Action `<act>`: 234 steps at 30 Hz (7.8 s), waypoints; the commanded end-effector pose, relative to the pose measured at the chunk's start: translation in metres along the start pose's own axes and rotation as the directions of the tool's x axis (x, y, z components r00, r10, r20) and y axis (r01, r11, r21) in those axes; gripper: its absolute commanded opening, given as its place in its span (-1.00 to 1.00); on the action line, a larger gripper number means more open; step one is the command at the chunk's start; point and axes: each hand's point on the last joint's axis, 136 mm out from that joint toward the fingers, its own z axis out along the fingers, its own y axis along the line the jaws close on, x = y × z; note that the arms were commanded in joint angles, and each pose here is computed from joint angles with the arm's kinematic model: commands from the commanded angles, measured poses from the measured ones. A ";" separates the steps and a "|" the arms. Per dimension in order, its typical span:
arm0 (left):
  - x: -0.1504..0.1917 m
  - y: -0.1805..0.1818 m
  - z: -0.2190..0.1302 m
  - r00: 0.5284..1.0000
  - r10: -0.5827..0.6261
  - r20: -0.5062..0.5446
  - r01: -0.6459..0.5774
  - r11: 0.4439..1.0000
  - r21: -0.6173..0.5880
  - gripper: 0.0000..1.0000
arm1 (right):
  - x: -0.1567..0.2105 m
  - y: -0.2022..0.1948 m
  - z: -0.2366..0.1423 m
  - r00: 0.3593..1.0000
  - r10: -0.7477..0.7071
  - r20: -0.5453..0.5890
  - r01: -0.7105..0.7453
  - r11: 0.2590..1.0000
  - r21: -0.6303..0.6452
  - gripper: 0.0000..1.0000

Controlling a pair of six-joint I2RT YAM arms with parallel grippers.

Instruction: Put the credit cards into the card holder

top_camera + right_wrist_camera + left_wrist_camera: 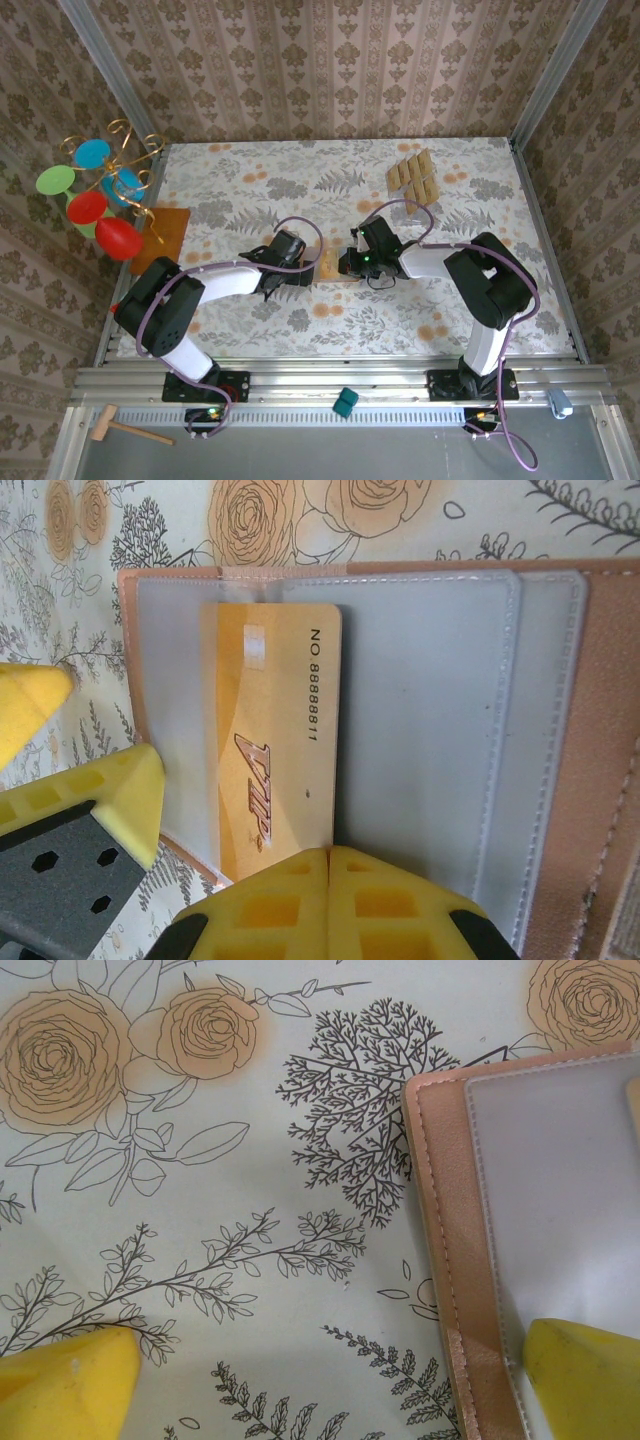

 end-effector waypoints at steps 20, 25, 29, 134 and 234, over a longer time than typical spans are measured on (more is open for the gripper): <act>0.021 0.012 0.005 0.998 0.017 -0.065 -0.019 0.999 -0.030 1.00 | 0.006 0.001 0.010 1.000 0.006 -0.030 -0.006 1.000 -0.004 -1.00; 0.021 0.012 0.005 0.998 0.014 -0.064 -0.015 0.999 -0.029 1.00 | 0.008 0.003 0.012 0.999 0.000 -0.038 0.000 1.000 -0.008 -1.00; 0.021 0.011 0.005 0.998 0.014 -0.064 -0.015 1.000 -0.025 1.00 | 0.007 0.008 0.013 0.999 -0.008 -0.039 0.007 1.000 -0.015 -1.00; 0.023 0.039 0.007 0.991 -0.022 -0.134 0.006 0.993 -0.118 1.00 | -0.001 0.017 0.016 0.956 -0.242 -0.169 0.274 0.940 0.202 -0.99; 0.031 0.062 -0.001 0.989 -0.053 -0.137 0.032 0.988 -0.151 1.00 | 0.005 0.031 0.026 0.944 -0.262 -0.200 0.303 0.929 0.214 -0.92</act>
